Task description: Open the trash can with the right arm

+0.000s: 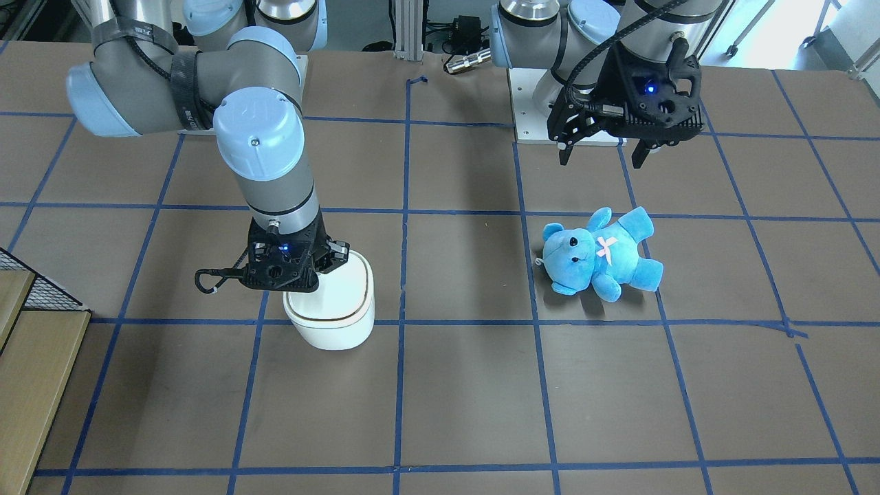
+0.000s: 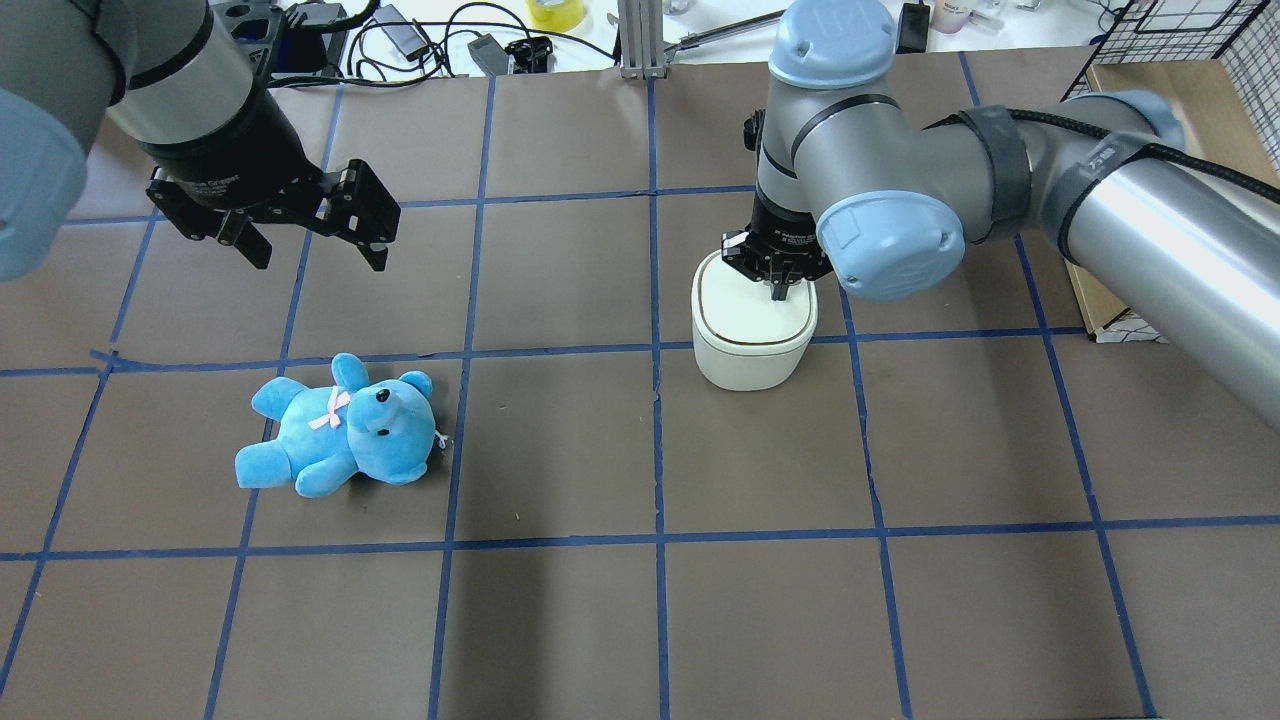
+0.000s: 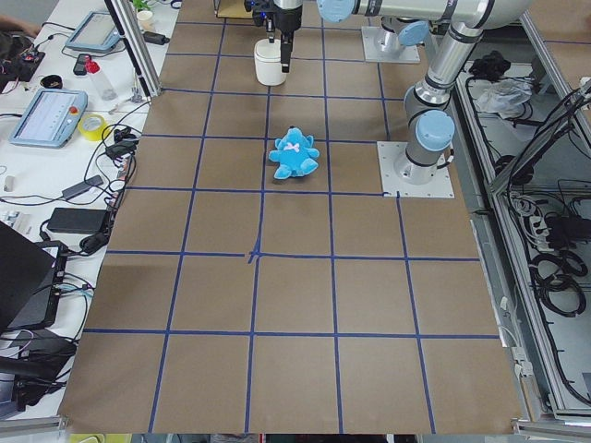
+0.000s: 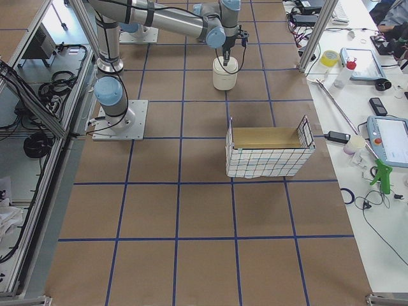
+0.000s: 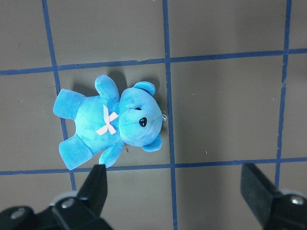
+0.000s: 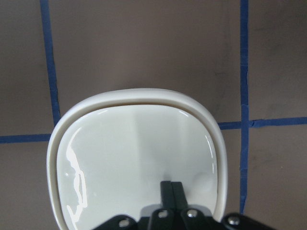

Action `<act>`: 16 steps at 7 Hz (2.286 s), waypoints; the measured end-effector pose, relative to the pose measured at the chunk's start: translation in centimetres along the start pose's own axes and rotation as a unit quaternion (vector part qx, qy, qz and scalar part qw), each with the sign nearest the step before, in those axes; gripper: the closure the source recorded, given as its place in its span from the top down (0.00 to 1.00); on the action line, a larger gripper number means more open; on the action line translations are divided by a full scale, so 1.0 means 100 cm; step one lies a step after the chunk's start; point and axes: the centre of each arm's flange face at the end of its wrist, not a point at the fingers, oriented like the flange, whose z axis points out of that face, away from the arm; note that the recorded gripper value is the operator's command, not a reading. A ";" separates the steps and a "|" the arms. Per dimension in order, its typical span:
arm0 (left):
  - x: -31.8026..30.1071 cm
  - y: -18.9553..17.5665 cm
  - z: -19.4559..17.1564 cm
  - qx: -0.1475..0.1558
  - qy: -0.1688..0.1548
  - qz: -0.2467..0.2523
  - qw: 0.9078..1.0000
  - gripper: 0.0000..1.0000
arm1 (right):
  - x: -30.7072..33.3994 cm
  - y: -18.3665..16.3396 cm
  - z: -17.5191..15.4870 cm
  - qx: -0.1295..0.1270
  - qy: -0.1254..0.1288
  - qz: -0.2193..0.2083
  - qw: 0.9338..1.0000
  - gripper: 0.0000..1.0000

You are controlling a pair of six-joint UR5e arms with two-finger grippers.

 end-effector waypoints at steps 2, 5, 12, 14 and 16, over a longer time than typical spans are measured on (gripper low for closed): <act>0.000 0.000 0.000 0.000 0.000 0.000 1.000 1.00 | 0.000 0.000 0.006 -0.006 0.001 0.000 1.000 0.00; 0.000 0.000 0.000 0.000 0.000 0.001 1.000 1.00 | 0.000 0.000 -0.010 0.008 -0.002 0.001 1.000 1.00; 0.000 0.000 0.000 0.000 0.000 0.001 1.000 1.00 | 0.032 0.014 -0.224 0.054 -0.002 -0.002 0.999 1.00; 0.000 0.000 0.000 0.000 0.000 0.000 1.000 1.00 | 0.035 0.019 -0.229 0.044 0.001 -0.007 0.999 1.00; 0.000 0.000 0.000 0.000 0.000 0.000 1.000 1.00 | 0.034 0.021 -0.231 0.043 -0.001 -0.009 0.999 1.00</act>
